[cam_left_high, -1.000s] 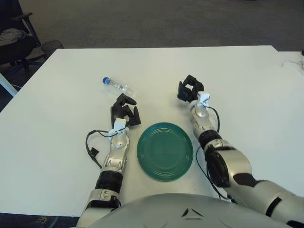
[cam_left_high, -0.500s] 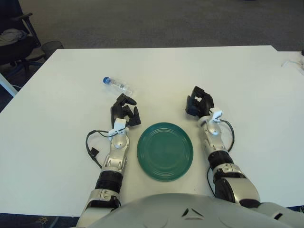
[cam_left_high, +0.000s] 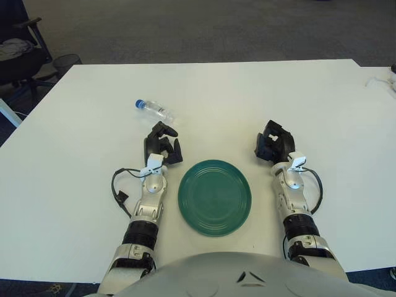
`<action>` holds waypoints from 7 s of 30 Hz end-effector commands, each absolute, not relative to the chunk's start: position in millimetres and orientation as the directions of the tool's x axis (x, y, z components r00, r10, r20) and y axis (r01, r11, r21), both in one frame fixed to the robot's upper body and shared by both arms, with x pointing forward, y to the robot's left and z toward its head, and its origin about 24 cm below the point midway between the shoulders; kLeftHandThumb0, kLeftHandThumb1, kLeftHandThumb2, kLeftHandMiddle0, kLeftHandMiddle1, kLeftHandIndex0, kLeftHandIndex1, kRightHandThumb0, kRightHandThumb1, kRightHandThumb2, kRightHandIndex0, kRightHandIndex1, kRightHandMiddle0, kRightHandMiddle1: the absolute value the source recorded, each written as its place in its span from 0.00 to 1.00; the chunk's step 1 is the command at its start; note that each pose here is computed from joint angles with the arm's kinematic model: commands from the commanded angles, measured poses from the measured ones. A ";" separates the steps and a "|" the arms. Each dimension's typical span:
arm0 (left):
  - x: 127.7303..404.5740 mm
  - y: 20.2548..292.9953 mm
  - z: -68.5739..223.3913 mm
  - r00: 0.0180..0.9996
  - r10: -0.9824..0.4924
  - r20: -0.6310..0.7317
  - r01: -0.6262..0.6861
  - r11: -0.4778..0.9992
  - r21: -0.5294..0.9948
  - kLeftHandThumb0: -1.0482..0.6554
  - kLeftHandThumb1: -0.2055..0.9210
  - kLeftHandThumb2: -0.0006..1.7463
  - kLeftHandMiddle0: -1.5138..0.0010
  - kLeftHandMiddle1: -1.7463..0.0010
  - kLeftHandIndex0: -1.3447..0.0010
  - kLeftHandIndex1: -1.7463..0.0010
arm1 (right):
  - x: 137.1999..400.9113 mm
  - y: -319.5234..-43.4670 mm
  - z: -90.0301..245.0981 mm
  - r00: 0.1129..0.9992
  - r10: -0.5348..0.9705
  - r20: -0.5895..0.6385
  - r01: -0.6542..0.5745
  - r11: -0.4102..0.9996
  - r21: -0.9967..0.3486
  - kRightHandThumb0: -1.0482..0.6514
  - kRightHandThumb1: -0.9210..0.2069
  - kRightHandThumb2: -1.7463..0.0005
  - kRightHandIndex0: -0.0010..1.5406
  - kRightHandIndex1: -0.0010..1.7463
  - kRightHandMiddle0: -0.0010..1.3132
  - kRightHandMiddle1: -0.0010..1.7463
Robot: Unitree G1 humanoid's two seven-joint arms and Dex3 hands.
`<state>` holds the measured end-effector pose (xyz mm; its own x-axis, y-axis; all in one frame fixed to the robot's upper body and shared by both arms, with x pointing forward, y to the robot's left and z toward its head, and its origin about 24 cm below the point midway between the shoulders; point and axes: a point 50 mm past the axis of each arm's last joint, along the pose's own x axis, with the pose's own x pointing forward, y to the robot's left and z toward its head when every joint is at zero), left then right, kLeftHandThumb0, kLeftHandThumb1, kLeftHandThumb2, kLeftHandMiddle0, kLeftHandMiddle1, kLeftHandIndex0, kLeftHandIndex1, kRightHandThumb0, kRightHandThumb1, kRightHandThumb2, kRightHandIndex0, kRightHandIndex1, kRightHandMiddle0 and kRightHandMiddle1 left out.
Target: Put the bottle into the plate.
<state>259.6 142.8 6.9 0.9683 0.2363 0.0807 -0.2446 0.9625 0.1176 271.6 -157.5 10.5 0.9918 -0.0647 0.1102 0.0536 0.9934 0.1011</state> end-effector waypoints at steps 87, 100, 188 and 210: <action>381.9 221.6 96.5 0.957 -0.276 0.091 -0.155 -0.222 0.963 0.22 0.96 0.22 0.86 0.47 0.96 0.09 | 264.1 -156.9 -17.3 0.999 -0.035 0.030 0.035 0.999 0.005 0.58 0.60 0.23 0.78 1.00 0.78 1.00; 382.7 214.2 91.2 0.961 -0.271 0.055 -0.112 -0.199 0.974 0.05 1.00 0.08 0.89 0.78 1.00 0.47 | 263.8 -156.5 -18.2 0.999 -0.035 0.030 0.035 0.999 0.005 0.58 0.60 0.23 0.78 1.00 0.78 1.00; 385.5 189.3 81.6 0.929 -0.356 -0.097 -0.034 -0.343 0.939 0.06 0.93 0.00 0.92 0.99 1.00 0.67 | 260.6 -157.3 -21.8 0.999 -0.034 0.027 0.034 0.999 0.005 0.58 0.60 0.23 0.78 1.00 0.78 1.00; 389.0 184.8 77.9 0.950 -0.269 -0.160 0.076 -0.300 0.951 0.12 0.91 0.00 0.82 0.97 1.00 0.58 | 257.6 -157.8 -23.7 0.999 -0.035 0.026 0.035 0.999 0.005 0.58 0.60 0.23 0.78 1.00 0.78 1.00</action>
<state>385.6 186.8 74.1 0.9423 -0.2976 -0.1536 0.0546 -0.3159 0.9472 275.1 -156.7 1.8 0.9892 -0.0237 0.1444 0.0237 0.9997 0.0019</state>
